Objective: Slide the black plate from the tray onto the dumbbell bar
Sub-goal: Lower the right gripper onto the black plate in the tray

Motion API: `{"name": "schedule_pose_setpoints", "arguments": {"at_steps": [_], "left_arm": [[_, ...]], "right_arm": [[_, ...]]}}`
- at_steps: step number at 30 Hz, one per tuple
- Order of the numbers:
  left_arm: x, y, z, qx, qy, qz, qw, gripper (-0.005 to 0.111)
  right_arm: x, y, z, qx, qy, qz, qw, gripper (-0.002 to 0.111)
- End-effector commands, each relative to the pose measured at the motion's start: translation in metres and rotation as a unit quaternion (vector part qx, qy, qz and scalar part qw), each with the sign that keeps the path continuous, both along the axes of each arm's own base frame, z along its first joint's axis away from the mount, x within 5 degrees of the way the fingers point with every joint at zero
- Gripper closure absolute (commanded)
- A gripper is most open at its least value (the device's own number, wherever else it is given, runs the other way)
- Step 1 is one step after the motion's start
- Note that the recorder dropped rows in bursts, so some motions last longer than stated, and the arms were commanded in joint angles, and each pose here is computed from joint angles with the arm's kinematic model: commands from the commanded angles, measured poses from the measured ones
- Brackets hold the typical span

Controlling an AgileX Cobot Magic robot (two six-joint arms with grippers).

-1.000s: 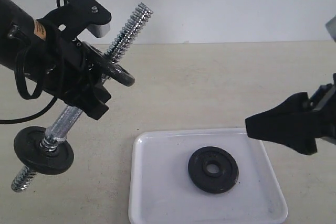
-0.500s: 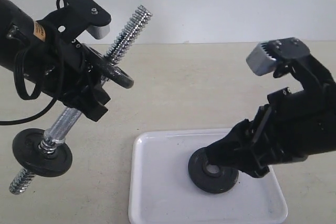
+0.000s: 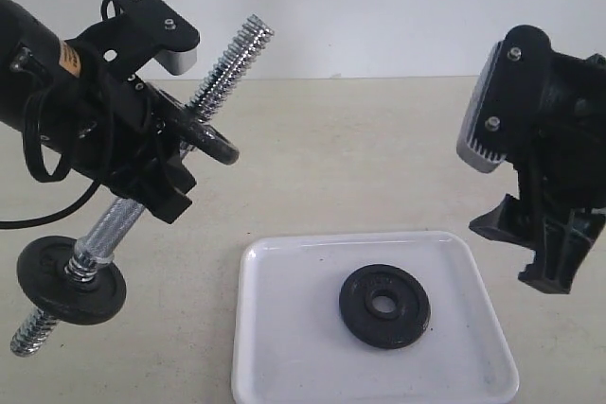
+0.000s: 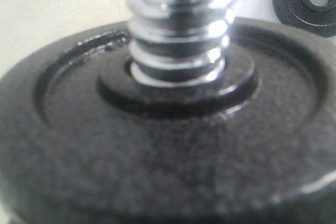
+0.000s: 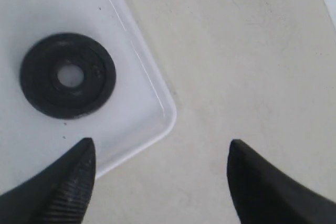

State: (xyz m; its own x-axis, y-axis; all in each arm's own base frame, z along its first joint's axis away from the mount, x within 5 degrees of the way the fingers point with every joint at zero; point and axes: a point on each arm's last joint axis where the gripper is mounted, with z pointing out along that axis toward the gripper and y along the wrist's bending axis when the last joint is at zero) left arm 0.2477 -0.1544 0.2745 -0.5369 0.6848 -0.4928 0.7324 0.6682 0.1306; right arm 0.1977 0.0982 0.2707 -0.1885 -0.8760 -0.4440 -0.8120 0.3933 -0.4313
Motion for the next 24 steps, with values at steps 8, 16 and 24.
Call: {"name": "schedule_pose_setpoints", "arguments": {"at_steps": [8,16,24], "left_arm": [[0.001,-0.003,0.032,-0.061,-0.075,0.008,0.995,0.102],[0.001,-0.004,0.032,-0.066,-0.072,0.01,0.995,0.102],[0.0,-0.006,0.032,-0.083,-0.061,0.017,0.995,0.102]], "right_arm": [[0.017,-0.011,-0.048,-0.272,0.089,-0.006,0.958,0.057],[0.018,-0.01,-0.061,-0.162,0.133,-0.251,0.945,0.081],[0.006,0.014,-0.067,0.005,0.245,-0.331,0.911,0.081]]}}
